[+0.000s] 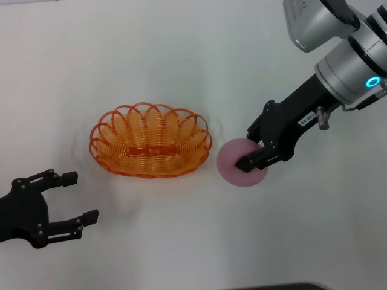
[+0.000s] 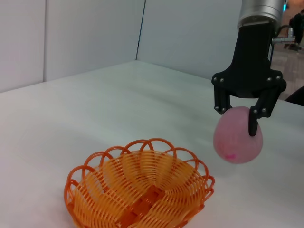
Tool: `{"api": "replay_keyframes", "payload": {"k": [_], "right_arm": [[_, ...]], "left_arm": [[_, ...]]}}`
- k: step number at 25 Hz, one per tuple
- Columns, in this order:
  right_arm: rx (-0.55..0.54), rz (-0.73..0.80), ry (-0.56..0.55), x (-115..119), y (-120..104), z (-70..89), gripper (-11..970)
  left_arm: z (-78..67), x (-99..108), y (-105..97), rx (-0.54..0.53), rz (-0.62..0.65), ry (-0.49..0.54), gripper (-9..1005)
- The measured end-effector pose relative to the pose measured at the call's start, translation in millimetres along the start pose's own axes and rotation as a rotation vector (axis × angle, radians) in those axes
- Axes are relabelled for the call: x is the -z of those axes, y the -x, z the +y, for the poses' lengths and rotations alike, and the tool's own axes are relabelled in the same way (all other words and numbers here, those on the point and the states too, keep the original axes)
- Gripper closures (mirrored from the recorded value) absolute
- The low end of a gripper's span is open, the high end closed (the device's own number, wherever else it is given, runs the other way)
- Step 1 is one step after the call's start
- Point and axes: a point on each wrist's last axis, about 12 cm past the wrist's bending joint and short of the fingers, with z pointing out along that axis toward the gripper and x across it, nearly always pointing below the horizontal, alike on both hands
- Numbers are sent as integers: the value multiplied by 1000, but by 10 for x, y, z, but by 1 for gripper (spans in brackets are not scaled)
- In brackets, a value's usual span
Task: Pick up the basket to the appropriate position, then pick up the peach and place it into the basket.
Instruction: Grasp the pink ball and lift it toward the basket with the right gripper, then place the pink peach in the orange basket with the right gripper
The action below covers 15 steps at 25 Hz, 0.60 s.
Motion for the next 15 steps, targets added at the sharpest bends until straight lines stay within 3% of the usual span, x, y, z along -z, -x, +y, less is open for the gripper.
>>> {"api": "replay_keyframes", "payload": {"k": [15], "right_arm": [[79,-148,-13,8,184,-11,604]], "left_arm": [[0,10,39,7,0,-10,136]]}}
